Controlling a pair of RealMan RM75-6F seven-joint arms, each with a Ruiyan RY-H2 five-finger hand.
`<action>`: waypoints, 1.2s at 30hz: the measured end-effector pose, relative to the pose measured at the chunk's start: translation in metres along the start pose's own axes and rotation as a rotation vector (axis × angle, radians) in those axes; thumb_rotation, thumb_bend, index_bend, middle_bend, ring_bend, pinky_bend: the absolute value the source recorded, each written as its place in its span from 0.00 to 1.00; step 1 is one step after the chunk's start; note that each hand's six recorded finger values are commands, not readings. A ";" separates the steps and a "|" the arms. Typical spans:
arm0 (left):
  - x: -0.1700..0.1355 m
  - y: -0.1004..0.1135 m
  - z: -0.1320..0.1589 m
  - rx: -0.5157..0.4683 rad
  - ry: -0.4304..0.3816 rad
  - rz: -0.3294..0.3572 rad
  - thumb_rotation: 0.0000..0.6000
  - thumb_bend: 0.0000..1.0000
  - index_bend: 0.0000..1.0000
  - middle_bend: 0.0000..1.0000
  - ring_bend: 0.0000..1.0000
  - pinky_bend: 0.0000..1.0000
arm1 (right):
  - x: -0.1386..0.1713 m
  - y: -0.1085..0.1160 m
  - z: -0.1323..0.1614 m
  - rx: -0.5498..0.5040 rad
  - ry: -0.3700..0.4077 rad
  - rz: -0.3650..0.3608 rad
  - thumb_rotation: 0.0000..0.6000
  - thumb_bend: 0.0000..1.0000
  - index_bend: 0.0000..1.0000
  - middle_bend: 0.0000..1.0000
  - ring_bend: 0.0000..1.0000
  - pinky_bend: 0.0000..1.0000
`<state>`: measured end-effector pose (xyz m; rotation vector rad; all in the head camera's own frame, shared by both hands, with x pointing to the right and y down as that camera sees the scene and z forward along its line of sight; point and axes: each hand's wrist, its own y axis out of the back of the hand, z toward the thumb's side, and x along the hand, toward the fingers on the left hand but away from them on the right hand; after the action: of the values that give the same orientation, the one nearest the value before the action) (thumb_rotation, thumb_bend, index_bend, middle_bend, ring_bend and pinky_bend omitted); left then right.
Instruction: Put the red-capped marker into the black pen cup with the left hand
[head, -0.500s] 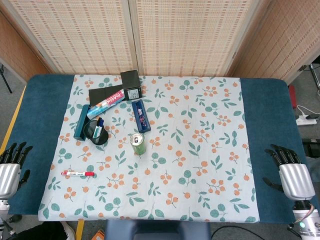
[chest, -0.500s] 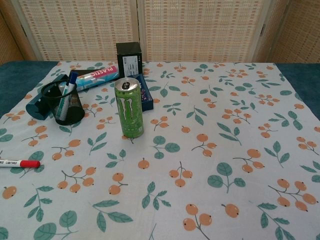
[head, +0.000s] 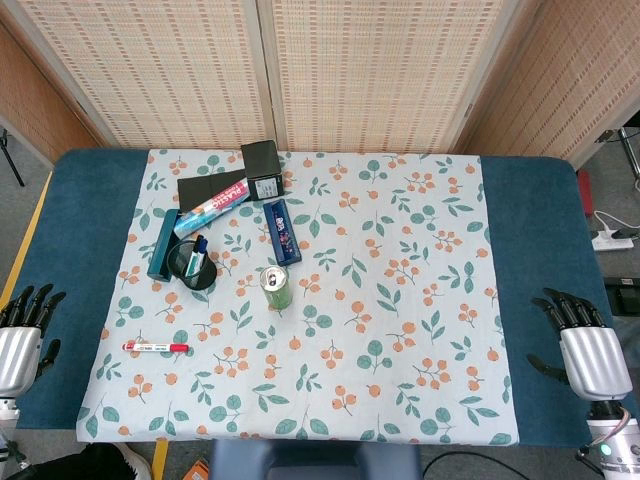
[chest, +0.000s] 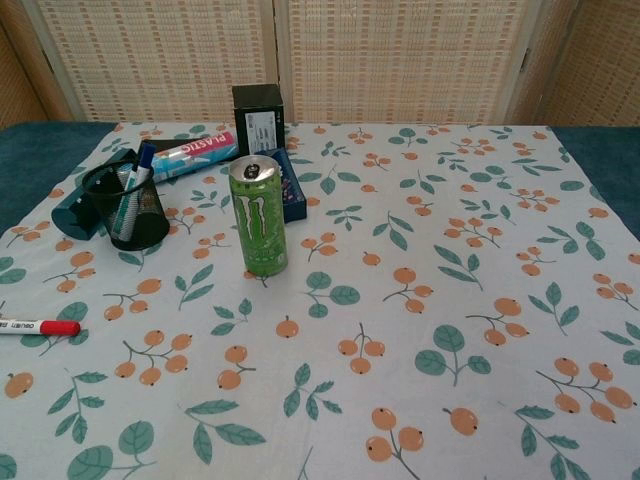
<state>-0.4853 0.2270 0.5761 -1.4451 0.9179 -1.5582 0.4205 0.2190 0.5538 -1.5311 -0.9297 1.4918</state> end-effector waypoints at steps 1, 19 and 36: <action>0.000 0.000 0.000 0.000 -0.001 0.000 1.00 0.36 0.16 0.05 0.02 0.15 | 0.000 0.000 0.000 0.000 0.000 0.000 1.00 0.04 0.23 0.13 0.14 0.18; -0.005 -0.005 0.010 -0.018 -0.014 -0.028 1.00 0.36 0.16 0.07 0.02 0.15 | 0.000 0.002 0.000 -0.003 0.001 -0.006 1.00 0.04 0.23 0.13 0.14 0.18; -0.023 -0.041 0.104 -0.148 -0.006 -0.107 1.00 0.36 0.23 0.19 0.04 0.15 | -0.001 0.002 0.003 -0.007 0.012 -0.006 1.00 0.04 0.23 0.13 0.14 0.18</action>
<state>-0.3845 0.2656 0.6125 -1.6250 0.9840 -1.5903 0.4171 0.2171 0.5526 -1.5392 -0.9323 1.4751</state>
